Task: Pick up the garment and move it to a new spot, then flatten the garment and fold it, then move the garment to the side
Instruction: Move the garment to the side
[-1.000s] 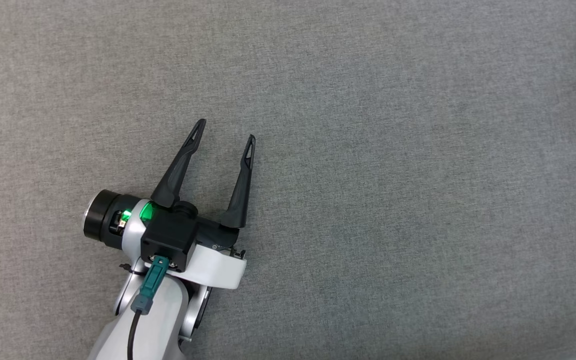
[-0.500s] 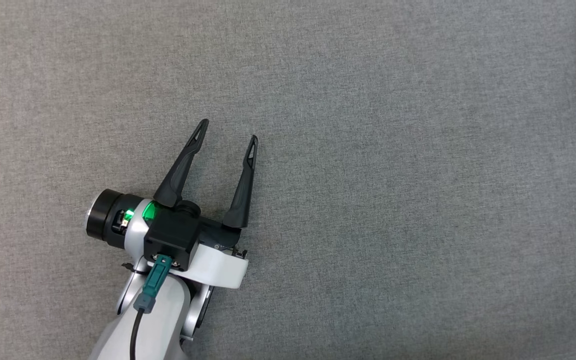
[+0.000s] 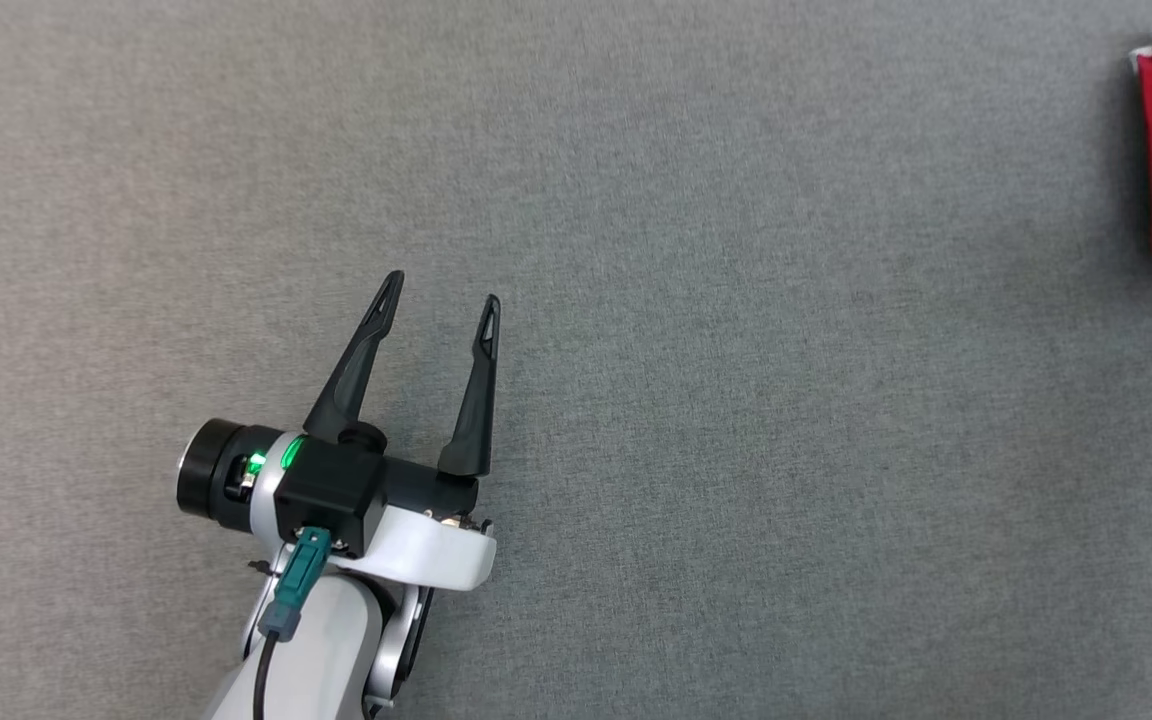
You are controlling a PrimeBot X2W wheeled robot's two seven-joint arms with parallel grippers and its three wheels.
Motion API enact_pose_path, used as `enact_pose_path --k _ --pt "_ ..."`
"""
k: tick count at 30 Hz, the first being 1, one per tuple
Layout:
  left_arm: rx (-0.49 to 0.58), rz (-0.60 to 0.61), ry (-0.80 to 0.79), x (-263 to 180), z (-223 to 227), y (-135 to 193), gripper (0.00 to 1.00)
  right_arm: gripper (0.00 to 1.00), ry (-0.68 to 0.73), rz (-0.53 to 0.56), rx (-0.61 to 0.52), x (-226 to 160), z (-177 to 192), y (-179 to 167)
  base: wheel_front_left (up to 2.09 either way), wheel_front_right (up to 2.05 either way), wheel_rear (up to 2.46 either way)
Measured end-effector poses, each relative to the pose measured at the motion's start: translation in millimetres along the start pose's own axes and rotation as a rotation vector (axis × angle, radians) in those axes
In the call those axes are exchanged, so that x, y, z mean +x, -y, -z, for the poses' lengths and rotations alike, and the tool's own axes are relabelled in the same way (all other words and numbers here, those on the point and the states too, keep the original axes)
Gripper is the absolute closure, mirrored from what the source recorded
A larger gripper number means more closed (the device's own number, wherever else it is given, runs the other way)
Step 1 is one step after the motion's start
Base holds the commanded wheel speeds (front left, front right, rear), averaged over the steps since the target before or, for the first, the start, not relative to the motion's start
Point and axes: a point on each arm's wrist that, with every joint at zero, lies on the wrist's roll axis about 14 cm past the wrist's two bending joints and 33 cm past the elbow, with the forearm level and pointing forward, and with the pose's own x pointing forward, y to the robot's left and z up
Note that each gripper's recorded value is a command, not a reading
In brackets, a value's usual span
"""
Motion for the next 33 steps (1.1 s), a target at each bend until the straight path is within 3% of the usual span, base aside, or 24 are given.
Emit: enact_pose_path --k 8,16,25,33 --pt "-0.041 -0.113 0.029 -29.2 -25.2 -18.1 0.00 0.00 0.186 -0.087 0.266 -27.1 -66.7 -66.0 0.00 0.00 0.00" --pt "-0.106 -0.199 0.059 -72.8 -46.3 -32.3 0.00 0.00 0.275 -0.146 0.501 -84.7 -106.0 -120.6 0.00 0.00 0.00" --pt "-0.069 -0.297 0.115 -121.9 -67.7 -51.6 0.00 0.00 0.314 -0.085 0.664 -141.2 -121.2 -128.3 0.00 0.00 0.00" --pt "-0.041 -0.336 0.116 -155.2 -66.8 -57.8 0.00 0.00 0.306 -0.028 0.679 -180.4 -113.7 -120.6 0.00 0.00 0.00"
